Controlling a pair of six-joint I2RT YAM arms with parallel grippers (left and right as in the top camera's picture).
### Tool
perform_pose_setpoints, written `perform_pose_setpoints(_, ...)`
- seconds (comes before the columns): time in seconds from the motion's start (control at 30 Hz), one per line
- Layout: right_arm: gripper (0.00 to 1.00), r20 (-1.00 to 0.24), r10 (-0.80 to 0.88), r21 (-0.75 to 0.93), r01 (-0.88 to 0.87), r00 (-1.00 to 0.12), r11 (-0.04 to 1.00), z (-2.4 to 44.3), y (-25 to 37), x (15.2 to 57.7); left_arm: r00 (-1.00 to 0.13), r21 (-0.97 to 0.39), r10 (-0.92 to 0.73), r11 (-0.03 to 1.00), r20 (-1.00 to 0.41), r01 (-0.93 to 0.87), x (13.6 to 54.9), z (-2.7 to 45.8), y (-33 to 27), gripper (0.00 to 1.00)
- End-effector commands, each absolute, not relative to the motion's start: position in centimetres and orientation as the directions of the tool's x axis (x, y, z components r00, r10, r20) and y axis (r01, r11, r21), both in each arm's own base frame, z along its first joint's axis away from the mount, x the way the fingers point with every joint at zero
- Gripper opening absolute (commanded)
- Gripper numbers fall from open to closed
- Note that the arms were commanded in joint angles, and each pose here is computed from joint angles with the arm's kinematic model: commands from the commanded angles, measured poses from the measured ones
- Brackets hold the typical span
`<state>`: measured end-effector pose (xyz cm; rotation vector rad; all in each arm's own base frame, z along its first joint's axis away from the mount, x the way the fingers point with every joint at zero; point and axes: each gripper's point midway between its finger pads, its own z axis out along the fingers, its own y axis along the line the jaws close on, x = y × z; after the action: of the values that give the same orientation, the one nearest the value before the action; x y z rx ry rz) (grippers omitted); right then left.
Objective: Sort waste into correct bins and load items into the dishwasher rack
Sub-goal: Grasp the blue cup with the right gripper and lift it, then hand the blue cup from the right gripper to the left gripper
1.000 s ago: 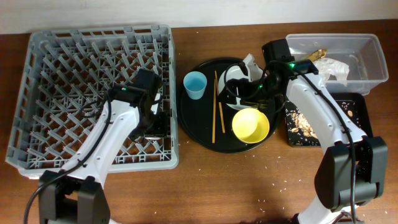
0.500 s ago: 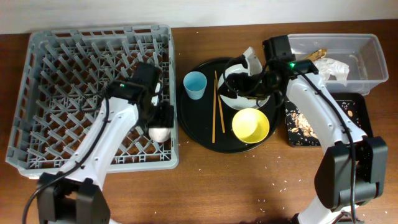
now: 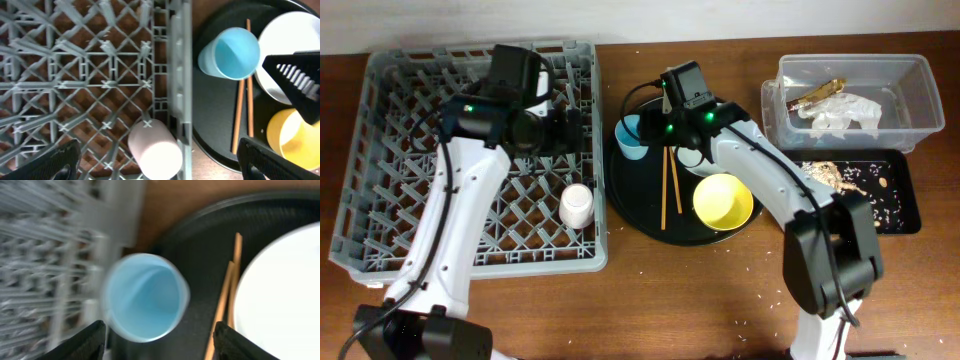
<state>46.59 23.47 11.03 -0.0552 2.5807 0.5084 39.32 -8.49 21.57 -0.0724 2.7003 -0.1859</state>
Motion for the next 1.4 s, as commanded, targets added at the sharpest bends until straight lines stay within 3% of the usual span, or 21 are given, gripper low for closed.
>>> perform_pose_setpoints(0.0,0.60,-0.464,0.089,0.317,-0.072,-0.881,0.946,8.8,22.7,47.4,-0.898,-0.156,-0.144,0.984,-0.416,-0.085,39.9,21.8,-6.6,0.99)
perform_pose_setpoints(0.13,0.47,-0.423,0.080,0.303,-0.057,-0.903,0.951,6.2,22.7,47.2,-0.896,-0.155,-0.158,0.983,-0.415,-0.101,40.0,21.7,-5.9,0.99)
perform_pose_setpoints(0.2,0.29,-0.405,0.088,0.301,-0.042,-0.910,0.953,5.2,22.7,47.2,-0.896,-0.156,-0.158,0.983,-0.415,-0.101,40.0,21.7,-5.9,0.99)
perform_pose_setpoints(0.37,0.04,-0.376,0.091,0.316,-0.036,-0.922,0.948,4.9,22.7,46.7,-0.896,-0.156,-0.158,0.983,-0.414,-0.101,40.0,21.7,-5.9,0.99)
perform_pose_setpoints(0.5,0.04,-0.314,0.117,0.492,-0.057,-0.942,0.869,9.1,22.7,45.9,-0.907,-0.193,-0.156,0.978,-0.391,-0.084,39.6,21.6,-6.7,0.99)
perform_pose_setpoints(0.6,0.04,-0.331,0.094,0.762,-0.207,-0.939,0.613,18.3,22.7,45.0,-0.924,-0.327,-0.121,0.945,-0.362,0.004,39.1,22.1,-9.5,0.99)
perform_pose_setpoints(0.7,0.04,-0.398,0.079,0.852,-0.337,-0.914,0.401,24.8,21.5,44.1,-0.923,-0.506,-0.016,0.840,-0.385,0.196,38.4,23.9,-13.6,0.99)
perform_pose_setpoints(0.77,0.04,-0.412,0.052,0.870,-0.375,-0.910,0.321,26.4,21.2,43.2,-0.910,-0.591,0.013,0.757,-0.415,0.280,38.2,25.4,-15.5,0.99)
perform_pose_setpoints(1.0,0.04,-0.432,-0.031,0.884,-0.430,-0.901,0.184,28.1,23.3,41.0,-0.870,-0.741,0.049,0.503,-0.490,0.446,37.1,29.8,-19.1,0.99)
perform_pose_setpoints(1.17,0.04,-0.457,-0.061,0.874,-0.461,-0.887,0.153,28.6,24.5,40.3,-0.863,-0.781,0.043,0.405,-0.504,0.476,36.7,31.4,-19.3,0.99)
perform_pose_setpoints(1.37,0.04,-0.498,-0.118,0.857,-0.509,-0.859,0.084,29.4,26.9,38.8,-0.853,-0.776,0.051,0.391,-0.519,0.495,36.5,31.6,-19.4,0.99)
